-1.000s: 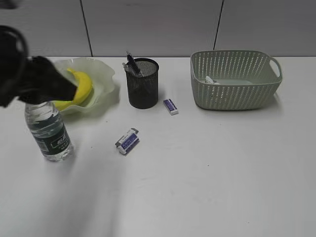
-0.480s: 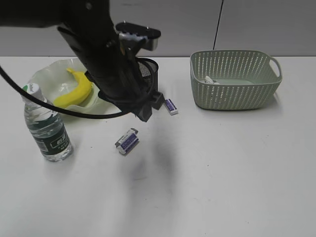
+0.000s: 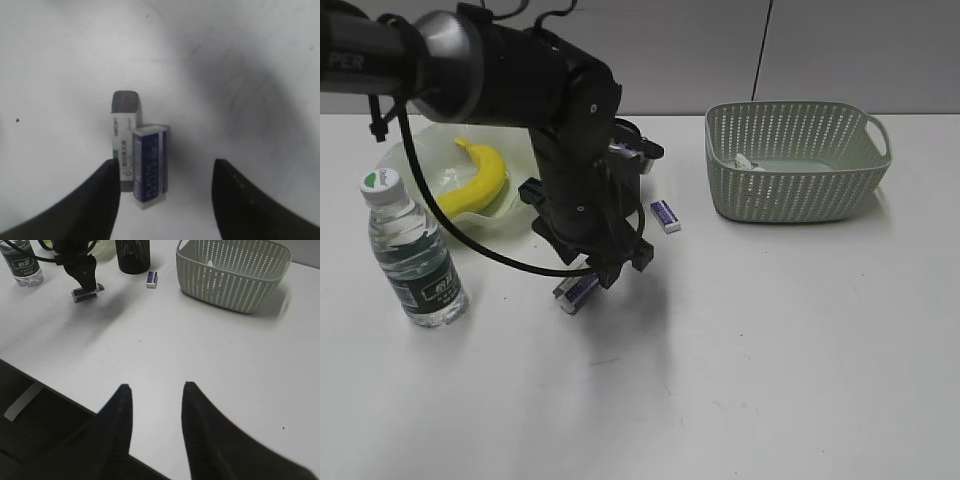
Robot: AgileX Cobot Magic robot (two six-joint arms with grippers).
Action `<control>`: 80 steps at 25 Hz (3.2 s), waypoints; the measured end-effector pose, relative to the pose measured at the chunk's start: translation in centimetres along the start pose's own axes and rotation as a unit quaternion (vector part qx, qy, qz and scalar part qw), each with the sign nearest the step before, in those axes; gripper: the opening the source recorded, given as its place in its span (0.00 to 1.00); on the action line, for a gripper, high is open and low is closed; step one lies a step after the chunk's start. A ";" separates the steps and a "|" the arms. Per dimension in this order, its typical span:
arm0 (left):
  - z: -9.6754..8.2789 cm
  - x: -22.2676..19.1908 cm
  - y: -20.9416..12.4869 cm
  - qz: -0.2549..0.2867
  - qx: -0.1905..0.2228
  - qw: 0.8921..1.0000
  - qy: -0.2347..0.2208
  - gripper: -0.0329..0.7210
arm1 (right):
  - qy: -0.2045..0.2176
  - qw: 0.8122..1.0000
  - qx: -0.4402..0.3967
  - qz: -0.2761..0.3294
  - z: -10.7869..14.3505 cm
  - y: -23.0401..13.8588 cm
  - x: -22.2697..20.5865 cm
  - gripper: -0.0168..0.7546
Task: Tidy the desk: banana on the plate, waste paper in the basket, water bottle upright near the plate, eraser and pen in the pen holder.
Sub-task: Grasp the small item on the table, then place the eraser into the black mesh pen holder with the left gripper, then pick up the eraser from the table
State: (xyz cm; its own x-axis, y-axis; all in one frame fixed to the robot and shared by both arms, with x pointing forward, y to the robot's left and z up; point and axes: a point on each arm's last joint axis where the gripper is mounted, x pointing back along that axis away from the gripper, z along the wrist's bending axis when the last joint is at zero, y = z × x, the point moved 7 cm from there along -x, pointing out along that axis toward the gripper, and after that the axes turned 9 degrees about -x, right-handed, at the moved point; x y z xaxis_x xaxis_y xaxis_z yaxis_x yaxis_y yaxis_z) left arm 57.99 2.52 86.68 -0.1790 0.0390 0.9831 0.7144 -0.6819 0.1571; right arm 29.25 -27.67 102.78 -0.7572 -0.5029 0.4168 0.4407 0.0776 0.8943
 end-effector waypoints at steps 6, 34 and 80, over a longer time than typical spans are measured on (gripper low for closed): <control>0.2 -2.4 -0.5 0.026 -0.012 1.000 0.011 0.62 | 0.000 1.000 0.000 0.000 0.0 0.0 0.0 0.38; 0.4 8.8 3.8 -0.172 0.041 0.984 -0.027 0.14 | -0.001 1.000 0.001 0.000 0.0 0.0 0.0 0.38; 9.4 24.2 1.3 -0.363 0.137 0.921 0.032 0.48 | -0.001 1.000 0.001 0.000 0.0 0.0 0.0 0.38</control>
State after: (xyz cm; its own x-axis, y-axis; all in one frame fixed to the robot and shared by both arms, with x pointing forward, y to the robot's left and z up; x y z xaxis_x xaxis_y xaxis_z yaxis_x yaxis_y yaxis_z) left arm 60.97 9.44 111.52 -0.7109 0.3625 0.6026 0.5325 -0.2822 0.7980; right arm 29.26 -27.69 102.78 -0.7582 -0.5018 0.4163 0.4392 0.0788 0.8949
